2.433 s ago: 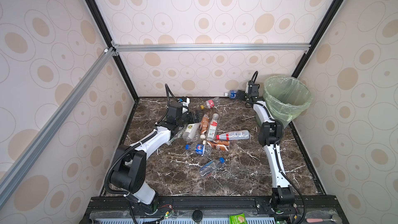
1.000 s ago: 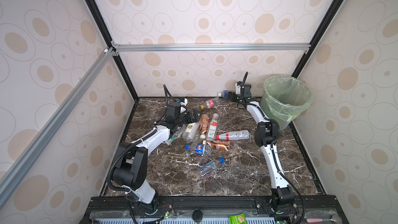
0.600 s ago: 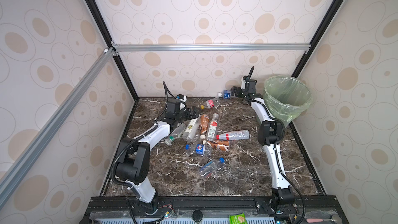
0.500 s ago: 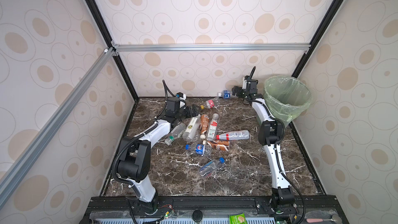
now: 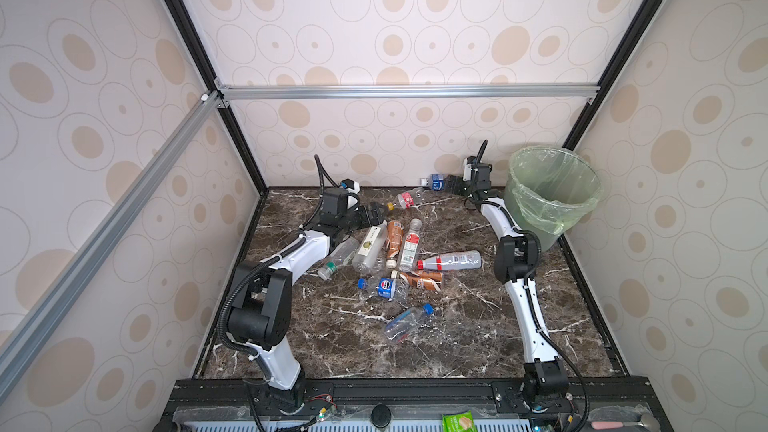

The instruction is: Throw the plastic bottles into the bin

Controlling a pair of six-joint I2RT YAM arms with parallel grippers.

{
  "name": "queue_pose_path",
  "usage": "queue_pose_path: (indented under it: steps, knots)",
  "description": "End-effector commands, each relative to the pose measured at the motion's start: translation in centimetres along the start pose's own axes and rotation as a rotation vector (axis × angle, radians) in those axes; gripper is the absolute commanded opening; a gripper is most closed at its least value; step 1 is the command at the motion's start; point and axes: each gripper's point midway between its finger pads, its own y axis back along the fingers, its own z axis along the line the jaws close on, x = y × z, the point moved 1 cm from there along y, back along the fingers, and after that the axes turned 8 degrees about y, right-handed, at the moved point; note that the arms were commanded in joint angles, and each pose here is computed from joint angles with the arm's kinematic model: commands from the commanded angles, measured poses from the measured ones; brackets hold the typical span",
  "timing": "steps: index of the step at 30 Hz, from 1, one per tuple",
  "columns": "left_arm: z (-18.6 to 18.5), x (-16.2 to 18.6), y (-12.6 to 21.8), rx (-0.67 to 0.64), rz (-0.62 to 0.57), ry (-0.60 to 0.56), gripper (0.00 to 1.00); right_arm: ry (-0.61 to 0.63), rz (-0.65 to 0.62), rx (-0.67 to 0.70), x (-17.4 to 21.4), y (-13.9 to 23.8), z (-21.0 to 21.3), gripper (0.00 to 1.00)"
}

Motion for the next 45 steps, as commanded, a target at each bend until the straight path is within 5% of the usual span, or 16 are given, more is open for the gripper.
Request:
queue_pose_path:
  steps: [1,20,30,45]
  knots:
    - [-0.5,-1.0,0.0,0.014,-0.019,-0.022,0.99,0.018,-0.064,-0.051,-1.3,-0.3,1.5,1.00]
    - [-0.2,-0.8,-0.3,0.012,-0.010,-0.014,0.99,-0.005,-0.064,-0.129,-1.9,0.2,4.1,1.00]
    - [-0.3,-0.8,-0.3,0.018,-0.007,-0.009,0.99,-0.042,-0.074,0.039,-2.4,0.7,0.1,1.00]
    - [-0.1,-0.6,-0.5,0.019,0.000,-0.002,0.99,-0.065,-0.090,0.005,-1.6,-0.3,0.1,1.00]
